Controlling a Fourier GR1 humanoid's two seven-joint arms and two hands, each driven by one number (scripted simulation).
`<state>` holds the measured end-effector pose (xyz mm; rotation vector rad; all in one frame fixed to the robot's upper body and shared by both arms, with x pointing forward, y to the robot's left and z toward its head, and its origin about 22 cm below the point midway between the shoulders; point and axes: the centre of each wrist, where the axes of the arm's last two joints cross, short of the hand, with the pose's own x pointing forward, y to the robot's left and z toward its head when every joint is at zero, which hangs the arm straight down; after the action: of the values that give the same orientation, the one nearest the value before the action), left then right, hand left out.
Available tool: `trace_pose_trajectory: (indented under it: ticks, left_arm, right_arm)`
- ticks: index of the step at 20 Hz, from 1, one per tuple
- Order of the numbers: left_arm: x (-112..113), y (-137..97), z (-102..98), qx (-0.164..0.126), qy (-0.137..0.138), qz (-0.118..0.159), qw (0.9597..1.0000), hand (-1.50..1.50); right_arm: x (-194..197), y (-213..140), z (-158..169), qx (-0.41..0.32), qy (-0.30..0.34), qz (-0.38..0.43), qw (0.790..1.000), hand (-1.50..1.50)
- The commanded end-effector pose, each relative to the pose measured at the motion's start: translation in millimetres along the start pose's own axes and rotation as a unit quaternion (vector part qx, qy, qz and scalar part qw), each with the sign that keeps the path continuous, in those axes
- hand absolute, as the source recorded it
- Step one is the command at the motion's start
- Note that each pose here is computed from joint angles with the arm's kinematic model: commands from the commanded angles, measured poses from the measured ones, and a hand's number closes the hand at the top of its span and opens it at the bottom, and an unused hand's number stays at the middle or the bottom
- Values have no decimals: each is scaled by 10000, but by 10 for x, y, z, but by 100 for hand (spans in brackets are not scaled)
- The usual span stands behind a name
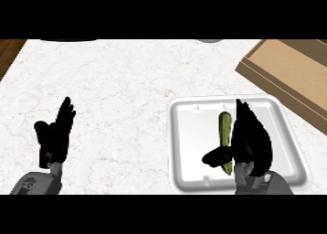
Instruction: Pick the squash from the tray and place it in the cardboard box
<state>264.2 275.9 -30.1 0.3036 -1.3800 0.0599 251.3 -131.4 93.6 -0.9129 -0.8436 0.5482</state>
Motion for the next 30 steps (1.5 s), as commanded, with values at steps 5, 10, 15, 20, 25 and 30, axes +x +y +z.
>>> trace_pose_trajectory:
  ticks: [5,10,15,20,25,30]
  left_arm:
    - [-92,59,-13,34,22,19,10000,0]
    - [-35,140,51,-63,40,16,10000,0]
    - [-16,109,1,-25,24,3,10000,0]
    - [-127,148,-9,55,-54,20,10000,0]
    - [-100,-129,28,-48,-2,45,10000,0]
    - [-113,12,5,78,-13,-15,10000,0]
  right_arm:
    - [199,41,-101,85,1112,204,9936,-150]
    - [89,97,-175,141,1342,351,9902,-150]
    - [183,-21,-414,179,1402,525,9886,-150]
    - [-82,127,-472,309,1446,535,9876,-150]
    - [16,225,-556,278,1480,540,9871,-150]
    - [-64,389,-518,401,1495,621,9860,-150]
